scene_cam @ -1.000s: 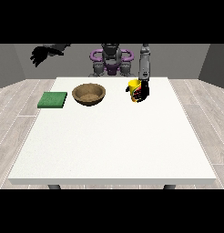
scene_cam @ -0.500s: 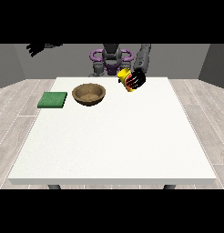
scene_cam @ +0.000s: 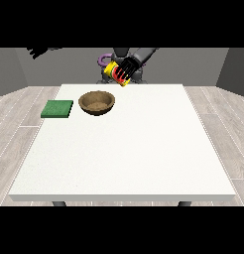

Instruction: Pick the cup and pour the ball into the bowl, then pick the bowl and place it on the pad

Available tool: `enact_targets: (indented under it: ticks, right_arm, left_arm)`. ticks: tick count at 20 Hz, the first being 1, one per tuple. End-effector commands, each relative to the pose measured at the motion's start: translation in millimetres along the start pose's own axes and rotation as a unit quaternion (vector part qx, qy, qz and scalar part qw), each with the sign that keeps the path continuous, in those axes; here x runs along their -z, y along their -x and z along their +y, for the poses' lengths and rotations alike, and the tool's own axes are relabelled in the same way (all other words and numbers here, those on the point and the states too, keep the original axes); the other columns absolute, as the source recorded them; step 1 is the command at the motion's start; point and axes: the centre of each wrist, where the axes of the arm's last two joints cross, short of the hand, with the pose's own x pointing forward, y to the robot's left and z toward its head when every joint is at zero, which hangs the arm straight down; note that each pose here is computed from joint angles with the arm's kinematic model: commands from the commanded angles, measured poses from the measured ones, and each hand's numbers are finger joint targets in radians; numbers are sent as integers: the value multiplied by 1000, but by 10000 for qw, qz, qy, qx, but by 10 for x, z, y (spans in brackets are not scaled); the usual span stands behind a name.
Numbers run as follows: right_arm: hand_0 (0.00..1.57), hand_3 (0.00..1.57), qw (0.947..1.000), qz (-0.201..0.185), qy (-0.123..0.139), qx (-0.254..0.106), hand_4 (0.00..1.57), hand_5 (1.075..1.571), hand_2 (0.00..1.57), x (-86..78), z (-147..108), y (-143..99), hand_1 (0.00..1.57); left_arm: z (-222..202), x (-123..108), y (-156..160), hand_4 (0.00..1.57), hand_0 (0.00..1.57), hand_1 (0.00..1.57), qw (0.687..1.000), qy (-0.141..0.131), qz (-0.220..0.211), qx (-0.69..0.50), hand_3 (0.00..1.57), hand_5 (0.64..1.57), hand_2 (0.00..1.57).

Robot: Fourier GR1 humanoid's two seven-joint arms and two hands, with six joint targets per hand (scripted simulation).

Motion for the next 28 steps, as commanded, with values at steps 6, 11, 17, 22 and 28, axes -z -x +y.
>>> enact_targets:
  ticks: [6,11,17,22,28]
  right_arm:
    - [0,109,9997,168,132,97,431,1570,0,-4,-94,90,0]
    - [0,262,9988,416,262,32,445,1570,0,-196,-217,315,0]
    - [0,350,9992,197,297,163,434,1570,0,-156,-252,271,0]
    - [0,417,9990,-2,390,220,441,1570,0,-139,-239,237,0]
    - [0,266,9992,-251,24,297,461,1570,0,93,51,104,0]
  left_arm:
    - [-259,-61,-235,1064,1208,1208,9718,609,-512,2220,1571,1570,1571]
    - [-304,-112,-323,899,0,0,9487,758,-732,2981,1421,1559,1571]
    - [-176,91,-531,661,246,246,9296,373,-913,3550,1453,1534,1571]
    - [-79,126,-410,503,534,534,9192,465,-1170,3730,1571,1540,1449]
    - [-92,207,-795,861,0,0,8887,440,-1456,4325,1548,1571,1153]
